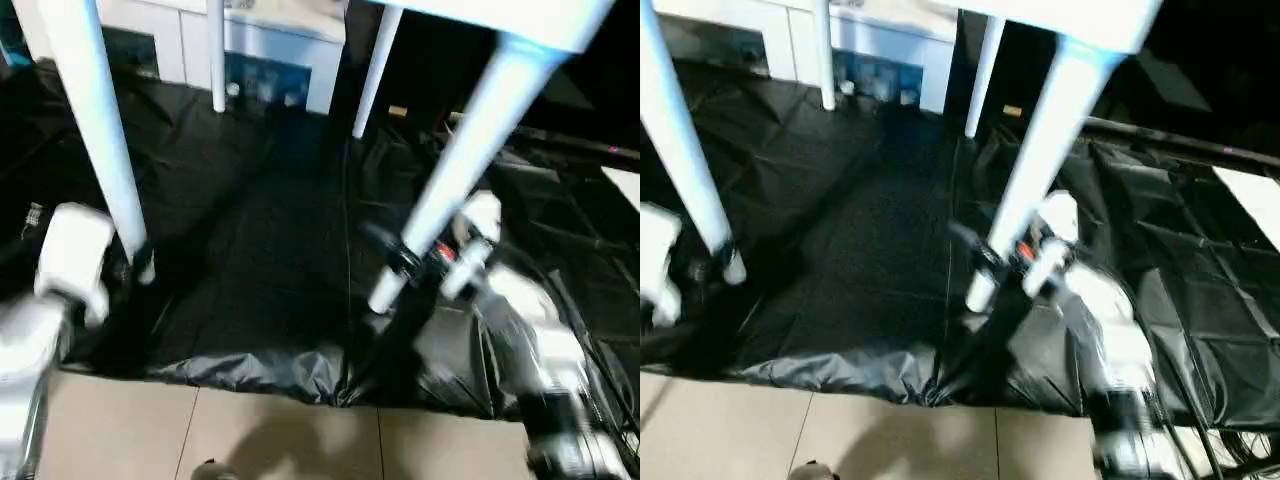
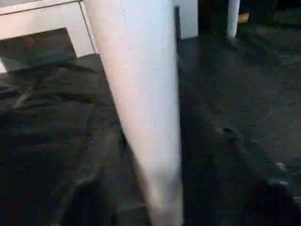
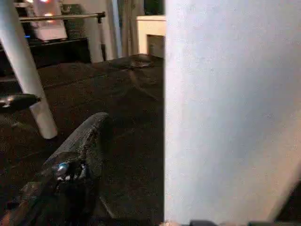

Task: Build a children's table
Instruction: Flip table

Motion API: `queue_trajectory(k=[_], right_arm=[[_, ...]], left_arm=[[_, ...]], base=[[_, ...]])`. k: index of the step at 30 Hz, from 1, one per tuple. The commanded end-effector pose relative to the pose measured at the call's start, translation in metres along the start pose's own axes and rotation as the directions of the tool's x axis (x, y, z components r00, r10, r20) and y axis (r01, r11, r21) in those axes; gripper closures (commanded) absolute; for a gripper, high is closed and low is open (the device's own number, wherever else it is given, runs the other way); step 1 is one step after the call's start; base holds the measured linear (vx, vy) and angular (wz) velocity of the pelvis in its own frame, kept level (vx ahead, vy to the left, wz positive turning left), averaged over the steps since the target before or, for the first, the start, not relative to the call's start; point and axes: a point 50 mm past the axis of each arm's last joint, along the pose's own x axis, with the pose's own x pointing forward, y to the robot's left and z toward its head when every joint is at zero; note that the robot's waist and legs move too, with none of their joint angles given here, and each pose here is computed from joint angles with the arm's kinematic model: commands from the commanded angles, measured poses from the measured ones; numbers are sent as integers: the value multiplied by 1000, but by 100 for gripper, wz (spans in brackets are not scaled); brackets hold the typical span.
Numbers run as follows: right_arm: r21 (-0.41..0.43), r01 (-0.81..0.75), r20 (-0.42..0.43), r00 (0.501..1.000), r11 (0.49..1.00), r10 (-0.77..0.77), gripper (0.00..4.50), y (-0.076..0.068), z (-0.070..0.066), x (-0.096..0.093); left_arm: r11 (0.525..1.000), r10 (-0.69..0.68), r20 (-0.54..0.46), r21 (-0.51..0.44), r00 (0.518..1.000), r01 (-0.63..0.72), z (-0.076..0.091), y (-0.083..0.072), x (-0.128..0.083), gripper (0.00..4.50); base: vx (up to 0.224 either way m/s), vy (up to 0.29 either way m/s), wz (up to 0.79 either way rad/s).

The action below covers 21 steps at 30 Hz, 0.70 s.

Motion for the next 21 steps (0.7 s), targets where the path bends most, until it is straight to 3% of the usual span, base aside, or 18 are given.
queue_trajectory(k=[1,3,5,7,11,15,21], right_arm=[[-6,35,15,999,999,-35,73,6,5,-14],[-4,49,10,999,999,-49,73,9,2,-19],[2,70,-3,998,998,-70,73,14,-2,-27],[18,174,-59,983,985,-172,73,29,-15,-48],[14,275,-102,957,961,-273,73,36,-23,-62],[-20,405,-133,905,914,-404,73,36,-28,-76],[-40,420,-158,893,907,-421,73,40,-28,-86]], left_arm=[[999,-23,62,-37,998,25,5,-13,-10,105],[998,-26,70,-55,997,30,4,-19,-14,75],[995,-17,85,-94,996,25,2,-26,-19,75],[983,21,47,-181,999,-12,-6,-48,-30,75],[974,59,4,-220,998,-57,-10,-58,-32,75],[973,100,3,-211,995,-97,-11,-63,-36,75],[979,139,24,-156,990,-133,-9,-68,-39,75]], base=[[0,0,0],[0,0,0],[0,0,0],[0,0,0],[0,0,0],[0,0,0],[0,0,0]])
